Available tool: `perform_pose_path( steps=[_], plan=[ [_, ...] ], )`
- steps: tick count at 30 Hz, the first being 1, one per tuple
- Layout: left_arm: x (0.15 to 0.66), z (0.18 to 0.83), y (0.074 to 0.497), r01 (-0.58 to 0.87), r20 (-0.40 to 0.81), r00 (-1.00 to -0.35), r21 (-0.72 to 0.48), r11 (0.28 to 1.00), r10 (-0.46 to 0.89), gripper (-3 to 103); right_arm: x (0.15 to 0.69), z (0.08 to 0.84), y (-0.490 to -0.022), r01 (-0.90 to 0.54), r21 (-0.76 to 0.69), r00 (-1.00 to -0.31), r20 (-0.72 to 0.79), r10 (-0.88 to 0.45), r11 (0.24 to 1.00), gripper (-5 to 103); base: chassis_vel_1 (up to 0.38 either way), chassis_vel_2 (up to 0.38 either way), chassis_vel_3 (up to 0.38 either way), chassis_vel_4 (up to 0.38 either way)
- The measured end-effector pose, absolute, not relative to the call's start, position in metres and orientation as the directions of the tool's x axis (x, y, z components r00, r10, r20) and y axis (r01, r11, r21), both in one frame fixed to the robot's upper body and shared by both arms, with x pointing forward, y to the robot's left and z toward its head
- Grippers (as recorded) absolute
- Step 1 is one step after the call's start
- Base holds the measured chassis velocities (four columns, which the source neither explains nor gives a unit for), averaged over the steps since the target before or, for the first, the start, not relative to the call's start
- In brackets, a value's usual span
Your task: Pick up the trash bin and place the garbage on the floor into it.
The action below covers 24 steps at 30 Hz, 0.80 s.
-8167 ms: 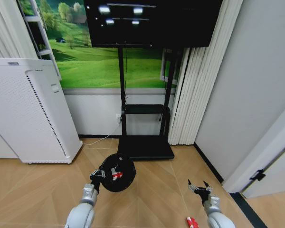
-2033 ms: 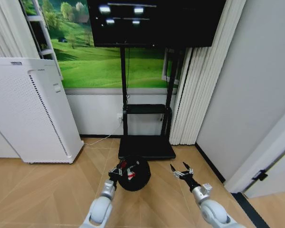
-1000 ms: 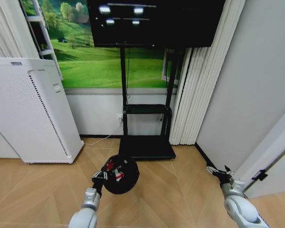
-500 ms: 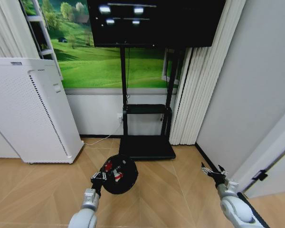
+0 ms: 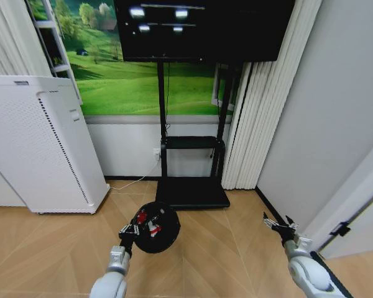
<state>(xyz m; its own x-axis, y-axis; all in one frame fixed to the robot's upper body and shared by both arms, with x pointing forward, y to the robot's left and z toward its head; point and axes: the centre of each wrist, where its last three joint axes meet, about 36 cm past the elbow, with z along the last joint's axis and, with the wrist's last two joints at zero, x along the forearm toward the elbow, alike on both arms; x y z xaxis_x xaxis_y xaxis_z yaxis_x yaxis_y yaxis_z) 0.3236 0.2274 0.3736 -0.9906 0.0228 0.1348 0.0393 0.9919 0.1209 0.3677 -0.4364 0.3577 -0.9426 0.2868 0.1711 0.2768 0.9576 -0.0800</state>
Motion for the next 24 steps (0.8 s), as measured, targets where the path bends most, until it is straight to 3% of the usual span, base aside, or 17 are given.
perform_pose_path(
  steps=[10, 24],
  plan=[
    [0.3225, 0.3725, 0.2272, 0.040, 0.136, -0.990, 0.120, 0.992, 0.024, 3, 0.3678, 0.3577, -0.4363, 0.277, -0.080, -0.942, 0.171, 0.287, 0.958, 100, 0.127, 0.123, -0.127, -0.128],
    [0.3194, 0.3720, 0.2273, 0.040, 0.137, -0.990, 0.122, 0.992, 0.023, 3, 0.3679, 0.3579, -0.4362, 0.277, -0.079, -0.943, 0.171, 0.287, 0.958, 100, 0.277, 0.280, -0.286, -0.280]
  ],
)
